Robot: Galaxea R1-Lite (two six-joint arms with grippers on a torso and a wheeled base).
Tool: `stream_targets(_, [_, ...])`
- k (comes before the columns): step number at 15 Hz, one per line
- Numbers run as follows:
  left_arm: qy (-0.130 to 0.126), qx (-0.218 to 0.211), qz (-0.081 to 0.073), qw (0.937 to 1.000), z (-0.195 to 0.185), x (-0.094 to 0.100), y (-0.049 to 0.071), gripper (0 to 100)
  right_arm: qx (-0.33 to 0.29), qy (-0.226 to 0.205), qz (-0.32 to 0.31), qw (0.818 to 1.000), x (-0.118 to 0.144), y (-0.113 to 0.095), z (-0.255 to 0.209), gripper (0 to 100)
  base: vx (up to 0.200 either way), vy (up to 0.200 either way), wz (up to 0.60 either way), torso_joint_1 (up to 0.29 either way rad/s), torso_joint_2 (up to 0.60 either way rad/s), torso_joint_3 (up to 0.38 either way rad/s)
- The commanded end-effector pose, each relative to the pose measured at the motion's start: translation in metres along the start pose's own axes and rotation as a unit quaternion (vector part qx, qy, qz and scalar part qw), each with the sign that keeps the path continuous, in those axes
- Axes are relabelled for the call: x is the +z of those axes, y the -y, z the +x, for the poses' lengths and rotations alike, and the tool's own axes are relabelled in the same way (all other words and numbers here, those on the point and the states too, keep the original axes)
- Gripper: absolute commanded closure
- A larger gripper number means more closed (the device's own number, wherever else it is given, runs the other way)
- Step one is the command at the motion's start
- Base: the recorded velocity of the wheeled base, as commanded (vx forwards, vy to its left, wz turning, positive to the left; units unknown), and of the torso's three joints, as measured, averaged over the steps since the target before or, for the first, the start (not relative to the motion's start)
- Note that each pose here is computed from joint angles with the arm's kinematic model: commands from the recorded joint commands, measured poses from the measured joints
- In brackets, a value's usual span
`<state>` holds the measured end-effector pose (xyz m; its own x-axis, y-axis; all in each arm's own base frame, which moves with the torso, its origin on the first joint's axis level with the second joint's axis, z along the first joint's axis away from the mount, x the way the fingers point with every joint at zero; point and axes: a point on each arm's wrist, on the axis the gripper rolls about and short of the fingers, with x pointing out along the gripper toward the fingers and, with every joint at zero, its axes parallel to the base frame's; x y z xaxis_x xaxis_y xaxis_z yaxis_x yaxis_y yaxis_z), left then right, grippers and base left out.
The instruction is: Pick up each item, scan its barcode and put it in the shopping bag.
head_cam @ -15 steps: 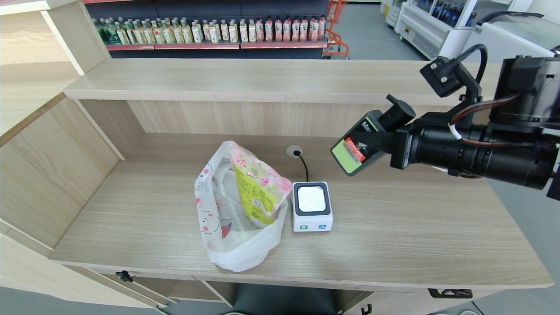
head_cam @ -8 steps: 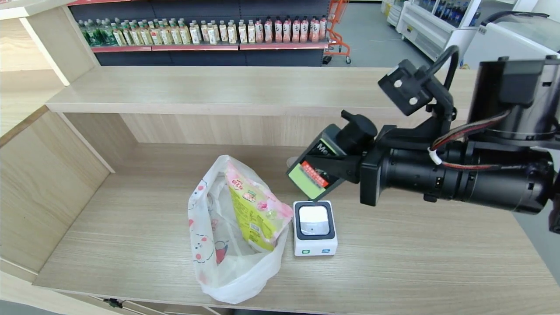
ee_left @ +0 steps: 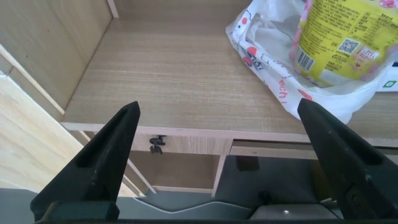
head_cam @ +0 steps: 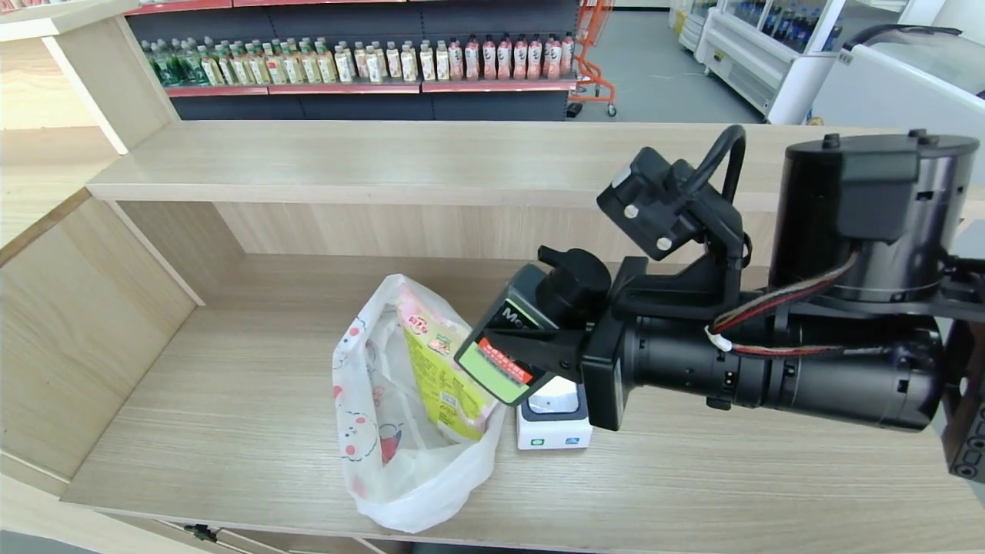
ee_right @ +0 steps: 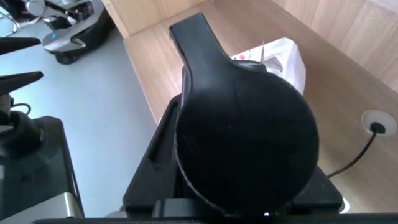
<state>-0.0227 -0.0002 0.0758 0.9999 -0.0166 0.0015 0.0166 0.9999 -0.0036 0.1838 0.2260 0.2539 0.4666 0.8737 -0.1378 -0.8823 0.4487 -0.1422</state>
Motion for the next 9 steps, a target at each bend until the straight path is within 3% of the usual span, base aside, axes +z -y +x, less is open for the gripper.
stream_targets(1, [0.0, 0.0, 0.0, 1.0, 0.0, 0.0, 0.0, 0, 0.001, 0.005, -0.001, 1.0, 0.002, -0.002, -0.004, 100, 0.0, 0.2, 0.0, -0.002, -0.01, 0.007])
stream_targets(5, [0.0, 0.0, 0.002, 1.0, 0.0, 0.0, 0.0, 0, -0.008, 0.003, 0.0, 1.0, -0.001, -0.002, -0.022, 100, 0.0, 0.2, 0.0, 0.007, 0.0, 0.002])
stream_targets(8, [0.0, 0.001, 0.0, 1.0, 0.0, 0.0, 0.0, 0, -0.045, -0.017, 0.007, 0.999, -0.013, 0.008, -0.034, 100, 0.0, 0.0, 0.0, 0.0, 0.0, 0.0])
stream_targets(9, [0.0, 0.0, 0.0, 1.0, 0.0, 0.0, 0.0, 0, -0.078, -0.03, 0.014, 0.996, -0.022, 0.023, -0.042, 100, 0.0, 0.0, 0.0, 0.0, 0.0, 0.0])
